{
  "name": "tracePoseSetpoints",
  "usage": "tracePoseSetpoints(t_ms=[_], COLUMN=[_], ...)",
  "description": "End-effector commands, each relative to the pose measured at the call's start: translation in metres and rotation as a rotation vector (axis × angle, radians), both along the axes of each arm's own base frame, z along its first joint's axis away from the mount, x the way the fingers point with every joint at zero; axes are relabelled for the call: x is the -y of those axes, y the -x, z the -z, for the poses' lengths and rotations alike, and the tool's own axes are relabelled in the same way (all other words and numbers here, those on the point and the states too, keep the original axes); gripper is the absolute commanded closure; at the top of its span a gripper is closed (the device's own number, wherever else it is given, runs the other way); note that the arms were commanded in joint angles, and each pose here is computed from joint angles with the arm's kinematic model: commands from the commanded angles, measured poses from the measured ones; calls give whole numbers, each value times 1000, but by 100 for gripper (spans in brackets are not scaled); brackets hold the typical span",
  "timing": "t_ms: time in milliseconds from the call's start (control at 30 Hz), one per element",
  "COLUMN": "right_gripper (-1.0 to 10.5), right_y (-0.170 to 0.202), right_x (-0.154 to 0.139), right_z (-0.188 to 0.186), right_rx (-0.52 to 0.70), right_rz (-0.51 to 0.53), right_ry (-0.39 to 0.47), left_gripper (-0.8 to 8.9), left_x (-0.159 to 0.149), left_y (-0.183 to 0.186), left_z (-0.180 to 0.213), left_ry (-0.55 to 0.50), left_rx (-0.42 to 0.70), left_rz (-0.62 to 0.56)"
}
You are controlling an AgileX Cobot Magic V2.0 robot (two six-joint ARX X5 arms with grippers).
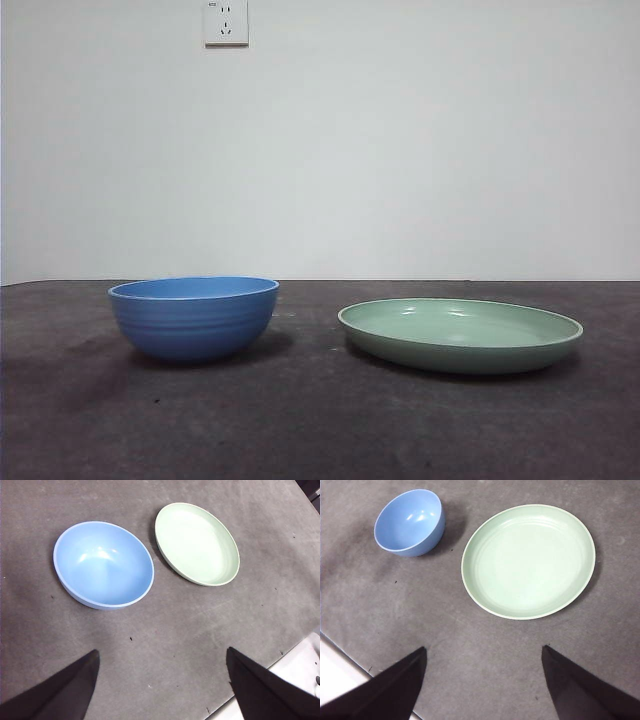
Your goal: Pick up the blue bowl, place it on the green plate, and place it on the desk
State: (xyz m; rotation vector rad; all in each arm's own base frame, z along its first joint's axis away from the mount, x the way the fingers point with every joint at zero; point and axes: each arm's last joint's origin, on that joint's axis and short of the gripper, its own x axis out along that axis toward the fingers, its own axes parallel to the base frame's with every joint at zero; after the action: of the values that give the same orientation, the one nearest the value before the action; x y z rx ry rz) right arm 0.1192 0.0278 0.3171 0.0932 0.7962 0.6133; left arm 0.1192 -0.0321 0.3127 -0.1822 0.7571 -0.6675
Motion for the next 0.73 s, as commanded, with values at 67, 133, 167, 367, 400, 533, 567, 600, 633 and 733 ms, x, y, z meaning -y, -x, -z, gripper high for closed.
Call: tracePoseSetpoints(t_ms=[67,133,167,367,400,533,567,600,633,733], right_gripper=[574,574,574,574,574,574,574,574,574,574], right_y=[-1,-1,-1,-1,-1,-1,-1,-1,-1,-1], right_x=[0,0,0,0,0,0,0,0,0,0], right_z=[-6,-6,-6,-6,-6,-6,-6,-6,-6,-6], right_rx=[26,26,26,26,26,26,26,26,26,25], right_rz=[-6,-6,-6,-6,-6,-6,-6,-6,-6,-6], right_ry=[-3,-3,-3,-3,-3,-3,-3,-3,-3,-4], left_gripper=[399,400,400,403,403,405,407,407,407,408], left_x=[1,1,1,2,3,8,9,12,14,23], left_y=[-2,-3,-4,-16,-20,-36,-41,-48,-54,-74], left_z=[-5,-5,-5,-9,-11,-17,-19,-20,-20,-19], left_ry=[5,3,2,-19,-29,-56,-63,-74,-85,-145], left_rx=[20,15,14,-13,-14,-28,-31,-36,-40,-57], left_rz=[2,0,-2,-42,-48,-54,-56,-55,-57,-76])
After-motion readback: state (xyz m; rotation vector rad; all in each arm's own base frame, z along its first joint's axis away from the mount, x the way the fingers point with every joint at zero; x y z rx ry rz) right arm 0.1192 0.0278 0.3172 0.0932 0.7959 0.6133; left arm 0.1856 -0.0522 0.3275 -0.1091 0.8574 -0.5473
